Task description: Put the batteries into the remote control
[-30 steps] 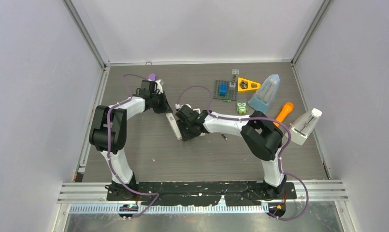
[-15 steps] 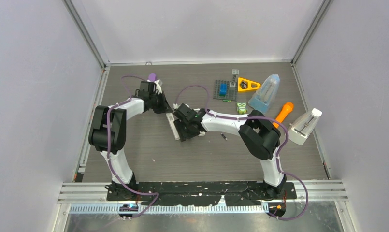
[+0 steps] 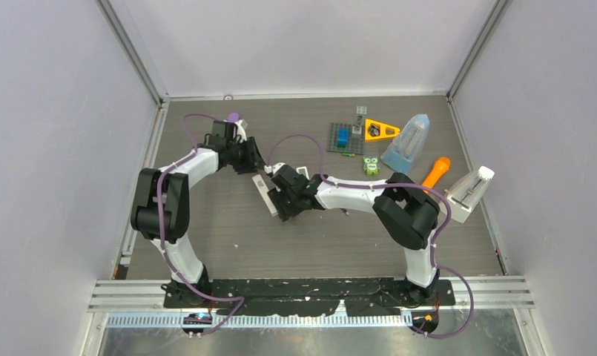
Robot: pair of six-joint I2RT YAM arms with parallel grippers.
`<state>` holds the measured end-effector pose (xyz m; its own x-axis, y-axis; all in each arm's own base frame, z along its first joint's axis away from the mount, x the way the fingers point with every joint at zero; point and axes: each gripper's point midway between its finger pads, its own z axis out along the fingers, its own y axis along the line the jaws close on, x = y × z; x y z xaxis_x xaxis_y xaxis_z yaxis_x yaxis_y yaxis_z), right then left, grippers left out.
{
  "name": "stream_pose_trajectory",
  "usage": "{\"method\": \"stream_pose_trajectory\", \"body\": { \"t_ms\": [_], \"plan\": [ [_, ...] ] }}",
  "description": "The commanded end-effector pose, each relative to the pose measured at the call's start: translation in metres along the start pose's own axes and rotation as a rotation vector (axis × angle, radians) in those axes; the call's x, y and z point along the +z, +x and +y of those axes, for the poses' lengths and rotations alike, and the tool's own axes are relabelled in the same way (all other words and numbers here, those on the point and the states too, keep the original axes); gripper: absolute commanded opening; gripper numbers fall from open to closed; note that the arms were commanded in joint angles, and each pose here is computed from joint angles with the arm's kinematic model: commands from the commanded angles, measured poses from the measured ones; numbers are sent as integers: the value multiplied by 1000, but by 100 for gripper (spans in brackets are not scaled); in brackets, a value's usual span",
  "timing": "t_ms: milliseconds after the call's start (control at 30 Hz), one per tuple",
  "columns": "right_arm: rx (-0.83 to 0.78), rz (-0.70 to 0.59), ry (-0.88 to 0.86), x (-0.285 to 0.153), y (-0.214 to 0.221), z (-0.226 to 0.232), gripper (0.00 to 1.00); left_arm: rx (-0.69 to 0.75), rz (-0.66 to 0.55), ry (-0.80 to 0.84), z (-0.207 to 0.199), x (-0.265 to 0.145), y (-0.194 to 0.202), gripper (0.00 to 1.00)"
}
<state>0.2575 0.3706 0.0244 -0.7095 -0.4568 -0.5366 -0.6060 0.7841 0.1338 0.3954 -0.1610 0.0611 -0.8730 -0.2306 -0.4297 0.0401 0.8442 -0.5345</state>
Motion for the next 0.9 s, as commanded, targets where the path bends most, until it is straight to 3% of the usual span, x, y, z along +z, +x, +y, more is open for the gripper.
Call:
{"method": "stream_pose_trajectory", "body": {
  "t_ms": [0, 600, 867],
  "plan": [
    [-25, -92, -5, -18, -20, 3, 54, 52, -77, 30, -22, -22, -28, 46],
    [16, -107, -28, -18, -15, 6, 54, 133, 117, -104, 16, 1, -9, 49],
    [46, -112, -36, -11, -15, 9, 53, 131, 191, -74, 15, 5, 3, 28]
  ]
}}
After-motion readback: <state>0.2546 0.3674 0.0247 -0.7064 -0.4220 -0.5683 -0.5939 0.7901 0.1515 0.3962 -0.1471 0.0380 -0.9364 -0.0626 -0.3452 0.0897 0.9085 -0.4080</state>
